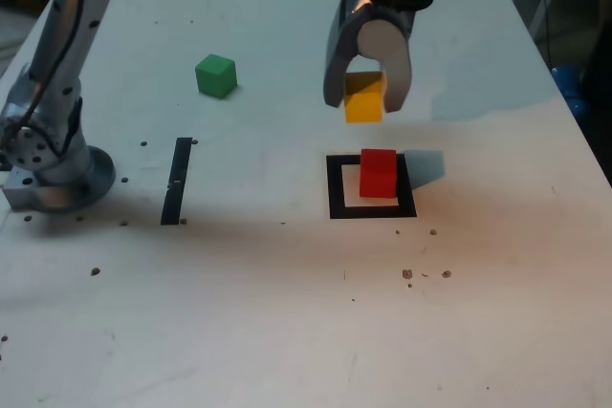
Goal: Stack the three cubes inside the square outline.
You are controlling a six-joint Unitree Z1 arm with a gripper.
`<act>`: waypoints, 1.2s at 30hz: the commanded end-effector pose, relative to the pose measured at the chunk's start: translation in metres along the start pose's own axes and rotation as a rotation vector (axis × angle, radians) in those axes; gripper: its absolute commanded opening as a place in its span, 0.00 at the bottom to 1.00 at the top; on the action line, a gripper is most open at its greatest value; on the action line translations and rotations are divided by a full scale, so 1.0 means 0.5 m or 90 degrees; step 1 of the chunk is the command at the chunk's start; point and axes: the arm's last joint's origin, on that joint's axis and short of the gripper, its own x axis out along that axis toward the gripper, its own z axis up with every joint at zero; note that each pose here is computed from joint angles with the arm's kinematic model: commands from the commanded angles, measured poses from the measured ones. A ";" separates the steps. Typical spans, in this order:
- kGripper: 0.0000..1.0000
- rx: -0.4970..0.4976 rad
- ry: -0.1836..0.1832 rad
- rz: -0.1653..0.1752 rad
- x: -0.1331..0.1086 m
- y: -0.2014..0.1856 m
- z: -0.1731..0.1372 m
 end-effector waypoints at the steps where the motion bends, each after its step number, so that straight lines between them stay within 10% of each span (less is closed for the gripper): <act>1: 0.33 0.004 0.010 -0.002 0.006 -0.013 0.009; 24: 0.34 0.023 0.035 -0.019 0.044 -0.068 0.060; 31: 0.93 0.029 0.047 -0.019 0.054 -0.068 0.060; 36: 1.00 0.030 0.049 -0.018 0.055 -0.068 0.059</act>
